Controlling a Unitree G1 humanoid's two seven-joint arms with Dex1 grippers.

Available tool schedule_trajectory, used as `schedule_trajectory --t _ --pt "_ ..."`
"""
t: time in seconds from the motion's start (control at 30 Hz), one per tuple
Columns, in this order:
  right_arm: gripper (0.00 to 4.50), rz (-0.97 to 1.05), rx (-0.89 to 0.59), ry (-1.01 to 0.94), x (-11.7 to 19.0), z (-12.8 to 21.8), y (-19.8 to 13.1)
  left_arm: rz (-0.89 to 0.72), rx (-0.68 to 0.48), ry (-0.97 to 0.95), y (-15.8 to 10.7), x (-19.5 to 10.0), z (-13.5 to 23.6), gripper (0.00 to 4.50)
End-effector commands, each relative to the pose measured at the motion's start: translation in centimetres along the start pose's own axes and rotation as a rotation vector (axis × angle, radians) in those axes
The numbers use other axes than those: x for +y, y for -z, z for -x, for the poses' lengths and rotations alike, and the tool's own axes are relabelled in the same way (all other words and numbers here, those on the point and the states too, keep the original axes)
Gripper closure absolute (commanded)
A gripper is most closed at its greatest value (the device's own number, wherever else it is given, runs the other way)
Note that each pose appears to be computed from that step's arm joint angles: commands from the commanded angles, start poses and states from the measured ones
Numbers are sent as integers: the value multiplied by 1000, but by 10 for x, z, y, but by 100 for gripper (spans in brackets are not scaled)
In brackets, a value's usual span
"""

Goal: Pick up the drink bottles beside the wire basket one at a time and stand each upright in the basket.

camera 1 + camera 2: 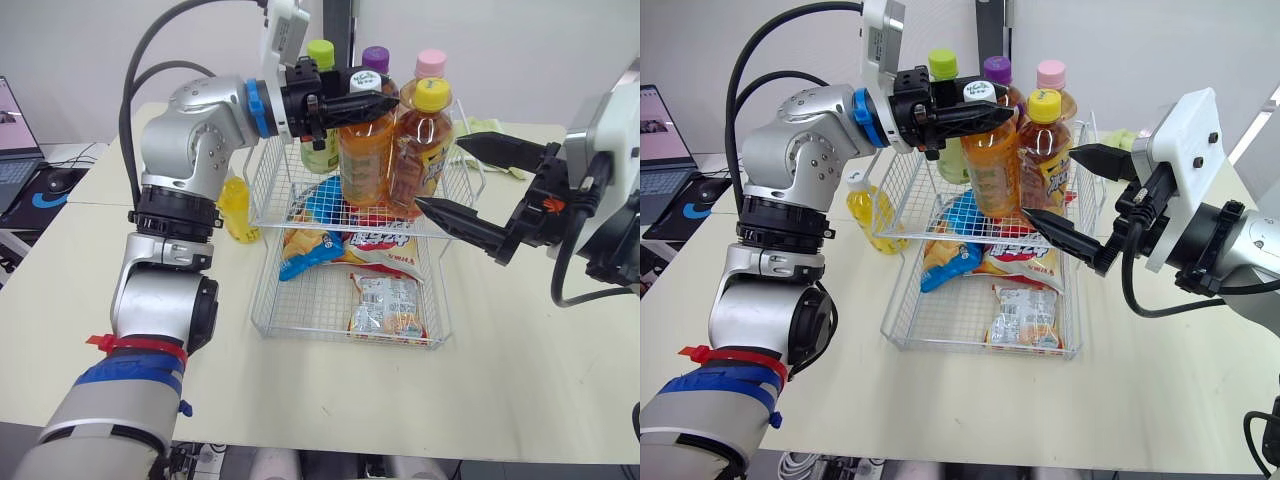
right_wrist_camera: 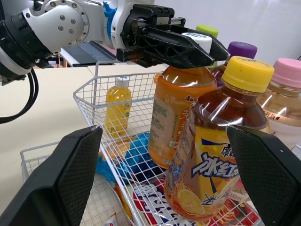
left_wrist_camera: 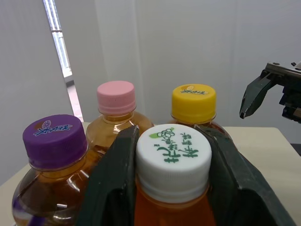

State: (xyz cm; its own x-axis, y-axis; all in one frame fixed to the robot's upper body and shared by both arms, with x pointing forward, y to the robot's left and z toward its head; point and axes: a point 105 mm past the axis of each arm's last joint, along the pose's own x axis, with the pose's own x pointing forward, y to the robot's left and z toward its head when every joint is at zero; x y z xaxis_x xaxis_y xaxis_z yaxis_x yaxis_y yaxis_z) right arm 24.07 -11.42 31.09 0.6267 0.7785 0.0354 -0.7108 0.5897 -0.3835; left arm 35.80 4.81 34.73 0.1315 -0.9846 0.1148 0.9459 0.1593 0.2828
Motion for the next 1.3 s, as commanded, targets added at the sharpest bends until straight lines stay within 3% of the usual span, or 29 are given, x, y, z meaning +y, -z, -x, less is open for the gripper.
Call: schedule_trajectory --t 0.03,0.17,0.43,0.67,0.83,1.0,1.2,1.3 --pt "0 24 -38 7 0 4 -10 -29 -46 20 -20 -4 5 136" --pt "0 20 -38 -11 0 3 -10 -44 -60 -9 -35 -3 20 11" --pt "0 2 -73 -134 8 -9 -15 -27 -115 -211 -67 -3 73 5" --pt "0 -18 -143 -268 14 -31 -20 -109 -106 -683 -69 17 159 5" --pt "0 -31 -189 -359 16 -45 -22 -115 -48 -908 -47 -2 220 5" --pt "0 -42 -224 -439 20 -57 -22 -13 77 -1148 25 -53 279 5" --pt "0 -34 -247 -473 18 -66 -22 116 121 -1258 76 -117 288 5" --pt "0 -27 -252 -483 18 -65 -22 150 135 -1266 86 -134 282 5"
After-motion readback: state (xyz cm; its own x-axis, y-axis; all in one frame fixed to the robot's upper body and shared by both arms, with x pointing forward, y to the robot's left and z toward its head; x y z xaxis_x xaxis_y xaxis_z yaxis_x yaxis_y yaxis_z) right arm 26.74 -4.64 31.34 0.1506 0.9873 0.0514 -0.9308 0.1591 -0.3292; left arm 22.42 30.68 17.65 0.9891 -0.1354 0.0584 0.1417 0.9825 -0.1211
